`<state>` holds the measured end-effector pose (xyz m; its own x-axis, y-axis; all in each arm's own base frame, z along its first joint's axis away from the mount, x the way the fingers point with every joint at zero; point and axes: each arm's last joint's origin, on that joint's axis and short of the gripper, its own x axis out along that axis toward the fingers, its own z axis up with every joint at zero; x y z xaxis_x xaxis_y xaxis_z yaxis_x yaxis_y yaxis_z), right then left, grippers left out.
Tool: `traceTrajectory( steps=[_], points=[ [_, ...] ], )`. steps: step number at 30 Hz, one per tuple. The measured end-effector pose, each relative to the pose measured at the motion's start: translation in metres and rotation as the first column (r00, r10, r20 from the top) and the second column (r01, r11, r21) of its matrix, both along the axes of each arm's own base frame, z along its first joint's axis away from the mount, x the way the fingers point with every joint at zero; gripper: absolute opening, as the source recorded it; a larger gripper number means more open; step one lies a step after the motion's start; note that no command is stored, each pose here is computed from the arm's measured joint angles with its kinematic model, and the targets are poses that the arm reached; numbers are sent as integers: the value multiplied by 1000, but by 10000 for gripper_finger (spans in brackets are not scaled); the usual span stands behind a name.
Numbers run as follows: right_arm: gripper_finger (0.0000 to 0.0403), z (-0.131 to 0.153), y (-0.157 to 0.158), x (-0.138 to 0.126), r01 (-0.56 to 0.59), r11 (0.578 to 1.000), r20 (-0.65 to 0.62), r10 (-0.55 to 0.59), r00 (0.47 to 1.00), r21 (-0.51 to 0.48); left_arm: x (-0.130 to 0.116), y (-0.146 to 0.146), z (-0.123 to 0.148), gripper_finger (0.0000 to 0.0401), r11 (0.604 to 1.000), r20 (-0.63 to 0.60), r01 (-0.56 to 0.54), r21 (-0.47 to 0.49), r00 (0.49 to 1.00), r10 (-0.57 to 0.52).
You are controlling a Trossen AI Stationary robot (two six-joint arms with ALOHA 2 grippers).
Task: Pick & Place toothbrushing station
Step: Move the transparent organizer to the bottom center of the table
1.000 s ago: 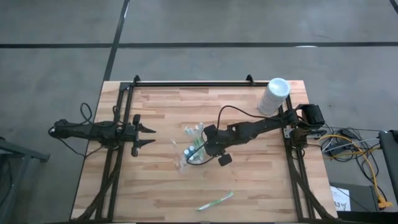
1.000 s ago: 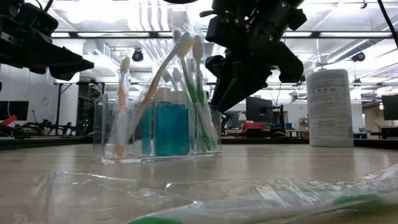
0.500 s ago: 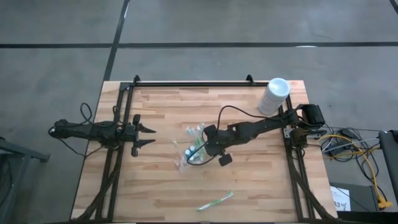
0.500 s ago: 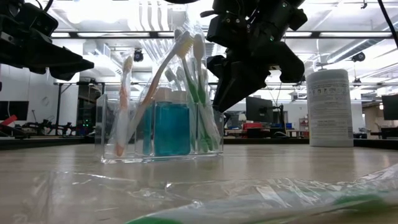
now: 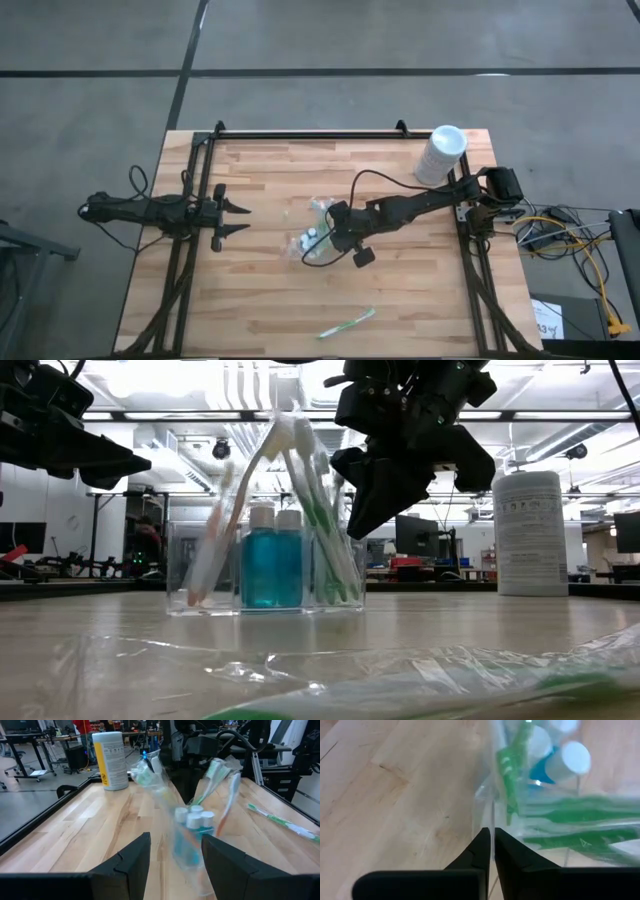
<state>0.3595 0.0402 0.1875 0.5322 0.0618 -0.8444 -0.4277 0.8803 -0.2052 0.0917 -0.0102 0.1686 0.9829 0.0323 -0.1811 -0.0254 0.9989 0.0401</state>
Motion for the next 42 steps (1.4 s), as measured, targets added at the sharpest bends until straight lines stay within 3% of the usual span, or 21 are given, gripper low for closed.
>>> traceTrajectory(
  steps=[14,19,26,42],
  points=[
    [9,12,6,-5,-8,1000,-111,7,994,-8,0,0,0,181,1000,0,0,0,1000,0],
    [9,14,15,-9,18,999,-162,-11,987,40,0,0,0,181,1000,0,0,0,1000,0],
    [9,15,43,-16,-53,996,-173,64,983,66,0,0,0,181,1000,0,0,0,1000,0],
    [8,27,103,-40,-28,991,-163,49,985,133,0,0,0,181,1000,0,0,0,1000,0]
  ],
)
